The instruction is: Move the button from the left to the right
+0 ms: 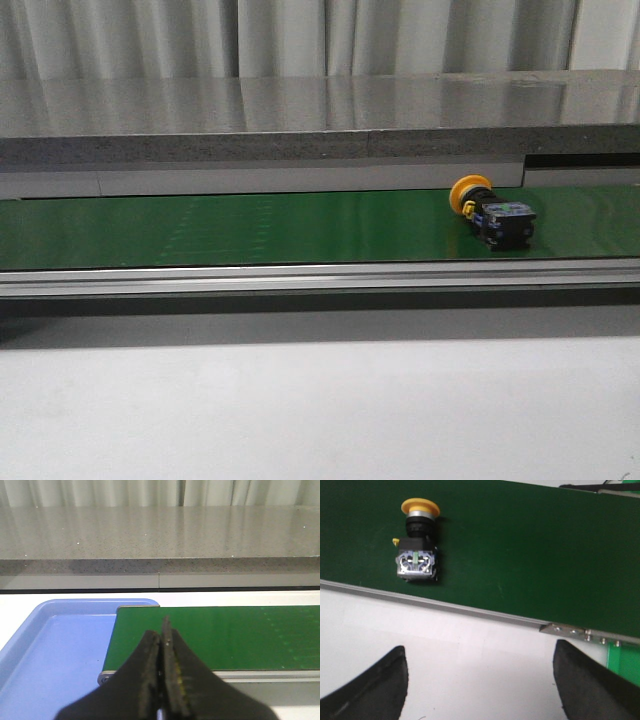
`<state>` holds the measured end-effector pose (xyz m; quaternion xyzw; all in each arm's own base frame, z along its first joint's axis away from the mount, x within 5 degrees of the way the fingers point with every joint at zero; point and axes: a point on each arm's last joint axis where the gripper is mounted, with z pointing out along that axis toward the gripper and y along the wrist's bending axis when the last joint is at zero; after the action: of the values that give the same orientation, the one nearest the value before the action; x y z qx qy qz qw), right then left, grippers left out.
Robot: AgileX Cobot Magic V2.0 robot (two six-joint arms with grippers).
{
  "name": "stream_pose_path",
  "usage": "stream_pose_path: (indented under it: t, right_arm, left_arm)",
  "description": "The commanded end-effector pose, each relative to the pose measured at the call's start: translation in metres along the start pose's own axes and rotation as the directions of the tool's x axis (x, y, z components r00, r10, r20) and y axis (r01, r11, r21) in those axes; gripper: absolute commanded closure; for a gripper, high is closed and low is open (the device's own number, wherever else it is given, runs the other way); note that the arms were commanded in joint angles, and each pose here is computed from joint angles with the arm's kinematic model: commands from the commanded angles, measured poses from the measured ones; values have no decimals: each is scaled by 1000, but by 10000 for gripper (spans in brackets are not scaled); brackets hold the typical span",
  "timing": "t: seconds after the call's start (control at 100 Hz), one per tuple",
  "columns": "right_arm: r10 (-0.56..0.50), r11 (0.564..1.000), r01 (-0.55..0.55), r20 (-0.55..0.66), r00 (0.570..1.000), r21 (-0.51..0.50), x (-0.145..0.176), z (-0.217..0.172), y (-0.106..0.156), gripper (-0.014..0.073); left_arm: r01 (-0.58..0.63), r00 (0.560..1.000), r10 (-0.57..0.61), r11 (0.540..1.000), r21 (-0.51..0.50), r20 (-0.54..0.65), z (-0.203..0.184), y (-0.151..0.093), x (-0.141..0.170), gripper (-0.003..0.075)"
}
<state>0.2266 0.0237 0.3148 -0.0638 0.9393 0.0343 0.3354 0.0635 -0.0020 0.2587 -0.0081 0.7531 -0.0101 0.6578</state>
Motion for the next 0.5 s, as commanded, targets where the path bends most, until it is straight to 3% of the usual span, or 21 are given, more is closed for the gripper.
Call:
stream_pose_path:
  t: [0.0,0.23,0.49]
  right_arm:
    - [-34,999,33,81,996,13,-28,4,-2,1]
    - [-31,999,31,43,999,13,-54,43,-5,2]
    - [-37,999,37,-26,999,7,-63,79,-8,2]
  left_arm:
    - [15,996,-14,1000,-3,89,-1,0,-15,741]
    - [15,996,-14,1000,-3,89,-1,0,-15,741]
    - [15,996,-14,1000,-3,89,-1,0,-15,741]
